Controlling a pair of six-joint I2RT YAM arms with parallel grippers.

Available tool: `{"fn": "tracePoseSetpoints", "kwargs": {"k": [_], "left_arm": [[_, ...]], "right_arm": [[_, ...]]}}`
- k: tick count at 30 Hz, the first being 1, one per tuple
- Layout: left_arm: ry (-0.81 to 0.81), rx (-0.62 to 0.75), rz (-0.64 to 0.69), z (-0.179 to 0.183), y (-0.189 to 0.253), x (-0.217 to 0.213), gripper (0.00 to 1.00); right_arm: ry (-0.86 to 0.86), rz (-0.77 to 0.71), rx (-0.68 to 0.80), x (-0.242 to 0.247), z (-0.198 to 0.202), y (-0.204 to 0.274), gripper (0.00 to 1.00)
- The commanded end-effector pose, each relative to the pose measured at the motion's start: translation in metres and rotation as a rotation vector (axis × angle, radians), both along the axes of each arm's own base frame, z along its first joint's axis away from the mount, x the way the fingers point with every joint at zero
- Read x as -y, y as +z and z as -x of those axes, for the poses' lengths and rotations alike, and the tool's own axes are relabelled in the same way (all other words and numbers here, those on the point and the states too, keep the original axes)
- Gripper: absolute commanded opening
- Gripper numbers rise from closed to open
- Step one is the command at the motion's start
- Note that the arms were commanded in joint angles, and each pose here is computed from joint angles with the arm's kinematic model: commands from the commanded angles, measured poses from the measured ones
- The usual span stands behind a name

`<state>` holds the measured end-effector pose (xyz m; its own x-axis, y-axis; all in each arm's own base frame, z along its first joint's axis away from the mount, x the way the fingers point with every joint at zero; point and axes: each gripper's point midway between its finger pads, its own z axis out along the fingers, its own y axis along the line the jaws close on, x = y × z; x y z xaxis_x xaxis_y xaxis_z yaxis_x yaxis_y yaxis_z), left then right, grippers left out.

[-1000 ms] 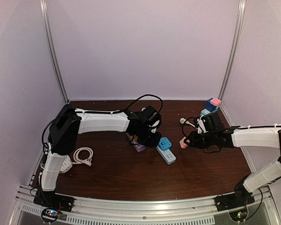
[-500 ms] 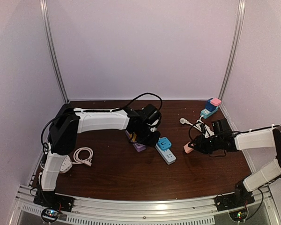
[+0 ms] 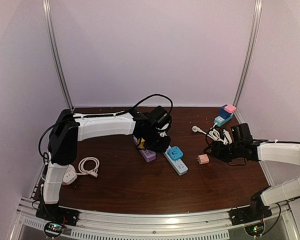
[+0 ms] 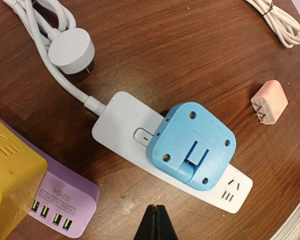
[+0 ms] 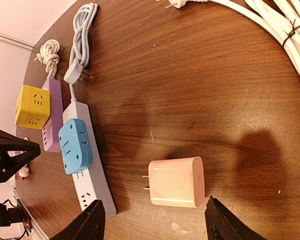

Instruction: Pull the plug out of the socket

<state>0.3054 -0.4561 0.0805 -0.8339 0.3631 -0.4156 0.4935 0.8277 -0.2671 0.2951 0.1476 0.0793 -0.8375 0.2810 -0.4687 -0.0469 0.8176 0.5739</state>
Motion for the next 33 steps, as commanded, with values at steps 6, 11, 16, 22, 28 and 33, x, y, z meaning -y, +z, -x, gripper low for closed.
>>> {"fn": "tracePoseSetpoints", "kwargs": {"k": [6,11,16,22,28,33], "left_arm": [[0.012,0.050,0.046,0.000,0.031,0.001,0.00],[0.020,0.040,0.048,0.002,0.024,-0.001,0.00],[0.022,0.046,0.050,0.002,0.023,-0.003,0.00],[0.016,0.056,0.060,0.001,0.025,-0.001,0.00],[0.030,0.079,0.041,-0.005,0.019,-0.003,0.00],[0.029,0.090,0.031,-0.009,0.015,-0.003,0.00]], "right_arm": [[0.118,-0.154,0.036,-0.051,-0.012,0.022,0.69],[0.196,-0.211,0.029,-0.090,-0.024,0.022,0.69],[0.244,-0.263,-0.014,-0.116,-0.029,0.006,0.67],[0.268,-0.345,-0.058,-0.135,-0.031,-0.006,0.64],[0.291,-0.402,-0.073,-0.149,-0.029,-0.005,0.61],[0.302,-0.432,-0.078,-0.157,-0.028,-0.003,0.54]]}}
